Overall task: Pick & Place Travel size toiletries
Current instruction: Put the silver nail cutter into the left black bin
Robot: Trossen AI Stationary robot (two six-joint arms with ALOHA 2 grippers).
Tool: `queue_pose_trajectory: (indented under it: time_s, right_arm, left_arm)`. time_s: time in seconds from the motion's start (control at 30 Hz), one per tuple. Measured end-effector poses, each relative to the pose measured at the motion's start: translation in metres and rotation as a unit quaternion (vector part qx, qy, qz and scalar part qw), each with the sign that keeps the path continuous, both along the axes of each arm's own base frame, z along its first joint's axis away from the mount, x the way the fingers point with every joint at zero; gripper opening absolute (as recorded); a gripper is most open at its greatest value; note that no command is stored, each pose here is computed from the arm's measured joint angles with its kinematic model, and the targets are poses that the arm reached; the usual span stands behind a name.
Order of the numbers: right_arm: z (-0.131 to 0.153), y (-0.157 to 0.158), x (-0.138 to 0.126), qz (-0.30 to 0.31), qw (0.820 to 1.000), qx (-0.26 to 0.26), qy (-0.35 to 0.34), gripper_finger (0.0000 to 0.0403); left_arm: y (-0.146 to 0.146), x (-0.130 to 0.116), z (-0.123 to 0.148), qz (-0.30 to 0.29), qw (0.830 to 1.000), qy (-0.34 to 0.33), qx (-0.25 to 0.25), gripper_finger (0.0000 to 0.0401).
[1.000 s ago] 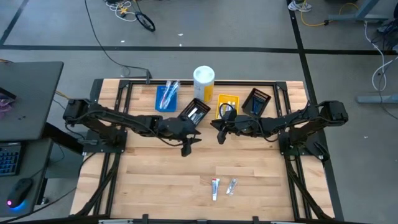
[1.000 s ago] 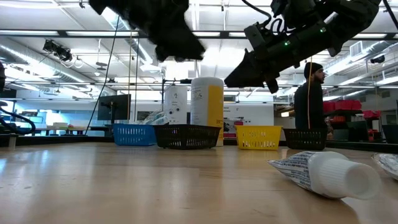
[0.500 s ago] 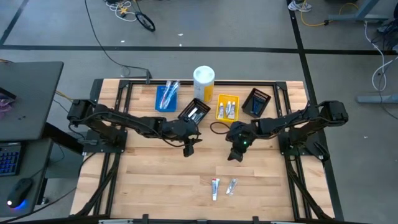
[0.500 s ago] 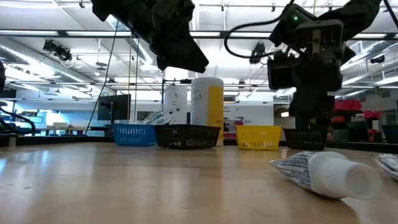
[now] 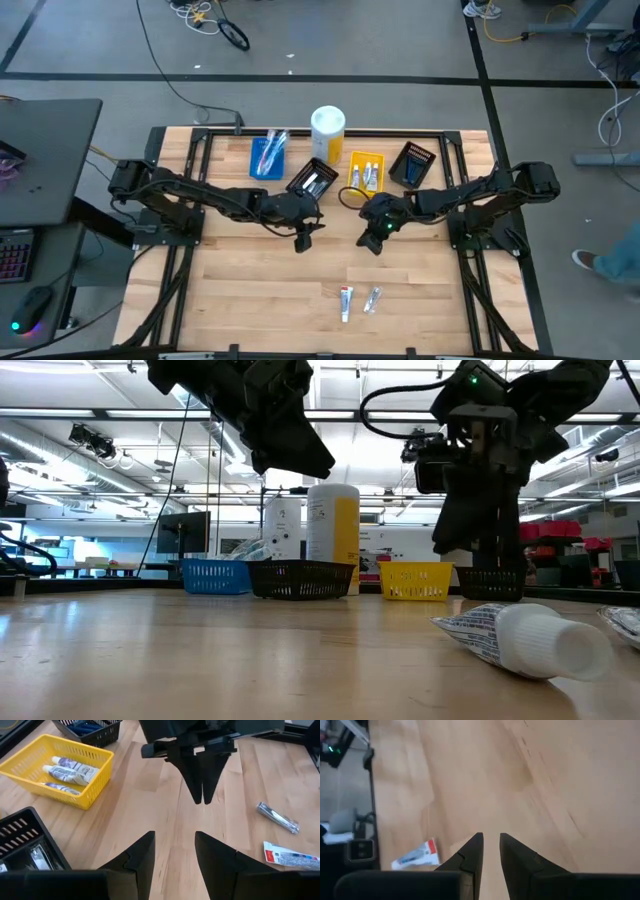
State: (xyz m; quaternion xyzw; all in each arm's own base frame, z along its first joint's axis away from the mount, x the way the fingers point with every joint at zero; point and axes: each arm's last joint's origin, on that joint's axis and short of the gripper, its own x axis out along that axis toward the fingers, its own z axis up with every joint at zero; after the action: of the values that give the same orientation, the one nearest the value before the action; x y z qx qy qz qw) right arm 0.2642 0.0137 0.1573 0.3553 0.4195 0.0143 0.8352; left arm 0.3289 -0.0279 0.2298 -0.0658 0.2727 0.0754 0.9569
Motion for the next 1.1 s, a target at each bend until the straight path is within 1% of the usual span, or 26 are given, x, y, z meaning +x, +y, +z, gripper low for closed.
queue_pose_trajectory:
  time_s: [0.1, 0.2, 0.3, 0.37, 0.43, 0.57, 0.67, 0.8, 0.87, 0.93, 1.0, 1.1]
  right_arm:
    - [0.002, 0.000, 0.002, 0.034, 0.998, -0.032, -0.030, 0.0072]
    - [0.008, 0.001, 0.006, 0.093, 0.989, -0.063, -0.093, 0.0072]
    - [0.017, 0.006, 0.010, 0.165, 0.968, -0.082, -0.169, 0.0072]
    - [0.019, 0.011, 0.010, 0.216, 0.953, -0.080, -0.196, 0.0072]
    - [0.019, 0.016, 0.009, 0.241, 0.945, -0.081, -0.205, 0.0072]
    - [0.019, 0.025, 0.007, 0.264, 0.938, -0.085, -0.209, 0.0072]
    - [0.020, 0.030, 0.007, 0.286, 0.926, -0.100, -0.225, 0.0072]
    - [0.026, 0.038, 0.010, 0.312, 0.897, -0.132, -0.283, 0.0072]
    - [0.028, 0.042, 0.010, 0.325, 0.886, -0.137, -0.300, 0.0072]
    - [0.027, 0.049, 0.008, 0.345, 0.880, -0.129, -0.299, 0.0072]
    - [0.023, 0.058, 0.003, 0.373, 0.873, -0.134, -0.285, 0.0072]
    - [0.015, 0.076, -0.007, 0.427, 0.848, -0.171, -0.263, 0.0072]
  left_arm:
    - [0.000, 0.000, 0.000, 0.000, 1.000, 0.000, 0.000, 0.0146]
    - [0.000, 0.000, 0.000, 0.000, 1.000, 0.000, 0.000, 0.0146]
    - [0.000, 0.000, 0.000, 0.000, 1.000, 0.000, 0.000, 0.0146]
    - [0.000, 0.000, 0.000, 0.000, 1.000, 0.000, -0.003, 0.0146]
    - [0.000, 0.000, 0.000, -0.001, 1.000, 0.000, -0.003, 0.0146]
    - [0.000, 0.000, 0.000, 0.000, 1.000, -0.001, -0.004, 0.0146]
    - [0.000, 0.000, 0.000, 0.001, 1.000, -0.001, -0.006, 0.0146]
    - [0.000, 0.000, 0.000, 0.014, 1.000, -0.003, -0.025, 0.0146]
    - [0.000, 0.000, 0.000, 0.019, 0.999, -0.004, -0.034, 0.0146]
    - [0.000, 0.000, 0.000, 0.024, 0.999, -0.005, -0.041, 0.0146]
    - [0.000, 0.000, 0.000, 0.028, 0.998, -0.006, -0.048, 0.0146]
    - [0.000, 0.000, 0.000, 0.030, 0.998, -0.007, -0.051, 0.0146]
